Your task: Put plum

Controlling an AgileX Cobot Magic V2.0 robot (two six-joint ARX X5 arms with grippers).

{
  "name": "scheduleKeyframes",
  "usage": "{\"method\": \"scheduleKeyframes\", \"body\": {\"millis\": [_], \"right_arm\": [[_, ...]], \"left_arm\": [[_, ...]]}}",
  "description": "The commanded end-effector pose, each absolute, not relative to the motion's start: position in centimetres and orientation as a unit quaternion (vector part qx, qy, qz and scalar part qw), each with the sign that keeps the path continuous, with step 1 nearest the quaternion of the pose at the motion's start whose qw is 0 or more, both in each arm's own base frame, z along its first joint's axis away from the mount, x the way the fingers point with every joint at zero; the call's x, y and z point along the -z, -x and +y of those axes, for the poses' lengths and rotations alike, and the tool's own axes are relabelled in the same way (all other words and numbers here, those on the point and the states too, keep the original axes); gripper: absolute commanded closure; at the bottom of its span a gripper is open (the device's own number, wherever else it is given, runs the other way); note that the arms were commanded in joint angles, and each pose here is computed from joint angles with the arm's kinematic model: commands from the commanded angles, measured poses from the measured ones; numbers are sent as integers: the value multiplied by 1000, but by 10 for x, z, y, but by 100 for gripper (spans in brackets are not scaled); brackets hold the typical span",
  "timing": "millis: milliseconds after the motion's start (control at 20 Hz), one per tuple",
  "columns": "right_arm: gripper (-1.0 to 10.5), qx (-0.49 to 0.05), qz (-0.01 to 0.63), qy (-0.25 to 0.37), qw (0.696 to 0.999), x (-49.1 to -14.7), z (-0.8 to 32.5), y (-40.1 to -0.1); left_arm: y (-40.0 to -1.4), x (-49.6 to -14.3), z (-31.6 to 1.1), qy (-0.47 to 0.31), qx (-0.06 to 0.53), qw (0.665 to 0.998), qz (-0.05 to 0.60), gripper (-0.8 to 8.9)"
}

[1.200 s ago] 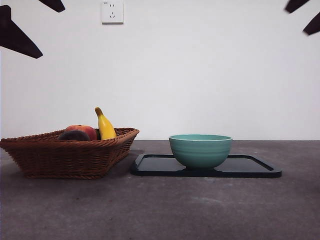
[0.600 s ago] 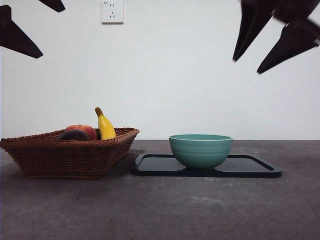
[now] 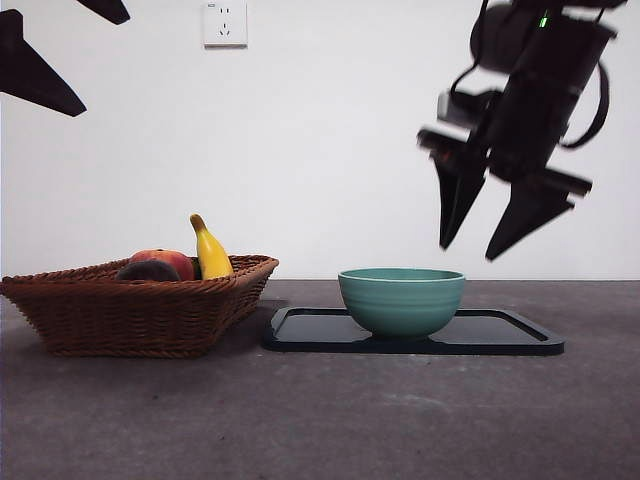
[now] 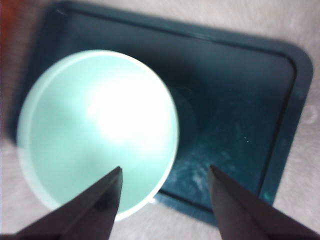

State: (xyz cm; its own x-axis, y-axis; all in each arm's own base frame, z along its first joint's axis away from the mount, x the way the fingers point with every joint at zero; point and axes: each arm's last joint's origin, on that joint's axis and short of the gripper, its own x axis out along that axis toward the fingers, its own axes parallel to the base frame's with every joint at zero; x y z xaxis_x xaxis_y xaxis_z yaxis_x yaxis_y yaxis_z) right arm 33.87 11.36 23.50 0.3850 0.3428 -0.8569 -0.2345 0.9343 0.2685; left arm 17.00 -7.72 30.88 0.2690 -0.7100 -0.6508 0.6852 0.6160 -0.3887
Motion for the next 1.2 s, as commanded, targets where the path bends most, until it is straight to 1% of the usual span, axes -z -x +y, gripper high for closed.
{"method": "scheduleKeyframes", "body": {"millis": [50, 350, 700, 800, 850, 1000, 1200], "right_arm": [[675, -177, 527, -45, 830, -225, 118, -350], [685, -174, 539, -43, 823, -203, 122, -359], [897, -176, 534, -43, 826, -200, 124, -362], [935, -178, 527, -44, 830, -201, 124, -363], [935, -178, 521, -47, 833, -202, 125, -365], [935, -182, 504, -49, 843, -211, 124, -364], [934, -193, 465, -51, 863, -250, 119, -348]], "left_arm": [[-171, -315, -79, 7, 447, 798, 403, 408], [-171, -315, -79, 7, 447, 798, 404, 408], [-171, -315, -79, 7, 447, 798, 404, 408], [-171, -315, -79, 7, 447, 798, 404, 408], [-171, -315, -79, 7, 447, 798, 404, 408], [-171, -315, -79, 7, 447, 798, 404, 408], [-171, -315, -79, 7, 447, 798, 405, 408]]}}
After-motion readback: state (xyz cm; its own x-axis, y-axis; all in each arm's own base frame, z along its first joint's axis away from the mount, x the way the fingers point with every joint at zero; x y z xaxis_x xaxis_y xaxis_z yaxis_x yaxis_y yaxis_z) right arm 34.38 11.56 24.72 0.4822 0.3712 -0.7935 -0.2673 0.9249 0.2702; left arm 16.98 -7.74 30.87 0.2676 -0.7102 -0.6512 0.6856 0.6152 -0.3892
